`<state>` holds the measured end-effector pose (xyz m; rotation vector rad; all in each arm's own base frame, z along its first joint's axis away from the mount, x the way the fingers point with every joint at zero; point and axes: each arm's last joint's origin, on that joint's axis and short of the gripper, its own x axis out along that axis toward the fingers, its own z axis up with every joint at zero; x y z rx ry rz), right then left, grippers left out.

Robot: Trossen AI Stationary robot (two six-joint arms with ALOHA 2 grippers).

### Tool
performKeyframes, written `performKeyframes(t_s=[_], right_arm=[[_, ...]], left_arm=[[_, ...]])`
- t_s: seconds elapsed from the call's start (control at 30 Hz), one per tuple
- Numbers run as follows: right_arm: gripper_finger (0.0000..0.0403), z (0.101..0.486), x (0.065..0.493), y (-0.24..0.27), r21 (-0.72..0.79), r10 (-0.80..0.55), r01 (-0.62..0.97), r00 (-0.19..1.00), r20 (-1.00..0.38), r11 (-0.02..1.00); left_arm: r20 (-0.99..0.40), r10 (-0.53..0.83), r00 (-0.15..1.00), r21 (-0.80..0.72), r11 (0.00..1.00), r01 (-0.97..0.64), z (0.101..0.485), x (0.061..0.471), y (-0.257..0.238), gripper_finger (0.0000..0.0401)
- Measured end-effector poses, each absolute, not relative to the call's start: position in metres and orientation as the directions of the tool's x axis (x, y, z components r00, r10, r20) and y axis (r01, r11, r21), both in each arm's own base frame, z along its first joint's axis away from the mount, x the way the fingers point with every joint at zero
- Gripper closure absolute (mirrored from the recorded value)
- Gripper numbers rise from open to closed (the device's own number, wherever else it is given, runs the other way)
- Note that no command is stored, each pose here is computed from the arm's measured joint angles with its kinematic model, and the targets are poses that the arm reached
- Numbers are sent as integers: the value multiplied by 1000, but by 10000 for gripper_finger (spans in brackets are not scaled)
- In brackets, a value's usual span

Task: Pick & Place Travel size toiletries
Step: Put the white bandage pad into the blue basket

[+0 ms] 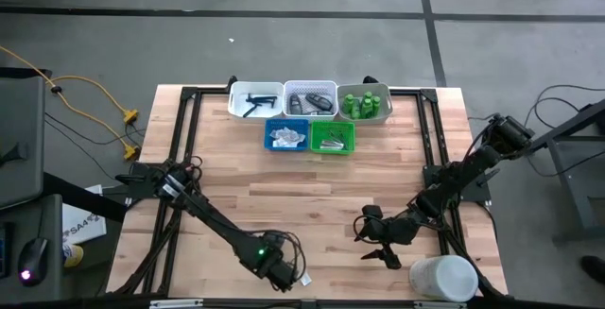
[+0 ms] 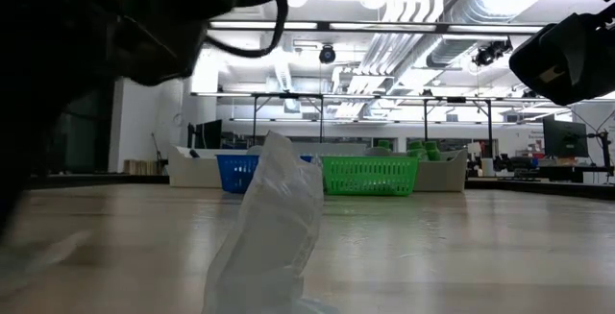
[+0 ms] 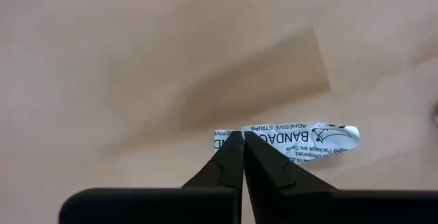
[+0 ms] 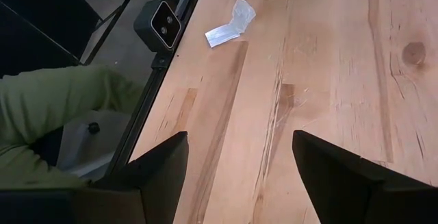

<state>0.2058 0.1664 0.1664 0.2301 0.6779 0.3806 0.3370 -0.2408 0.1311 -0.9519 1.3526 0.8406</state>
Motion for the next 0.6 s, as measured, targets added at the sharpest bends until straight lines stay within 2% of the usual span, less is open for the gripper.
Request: performKeyframes(t_s=[0.17, 0.3, 0.4, 0.6], right_arm=[[147, 167, 206, 166, 327, 412, -265, 716, -563, 907], [147, 168, 207, 166, 319, 381, -236, 748, -543, 918], [147, 170, 209, 166, 309, 360, -223, 774, -521, 925], [147, 172, 211, 165, 291, 304, -176, 818, -489, 940]], left_arm=[[-975, 146, 170, -79, 485, -871, 161, 337, -218, 399], [-937, 300, 180, -11, 489, -872, 191, 337, -182, 400], [-895, 423, 140, 94, 486, -869, 205, 341, -146, 400], [-839, 530, 123, 182, 486, -855, 217, 366, -65, 400]])
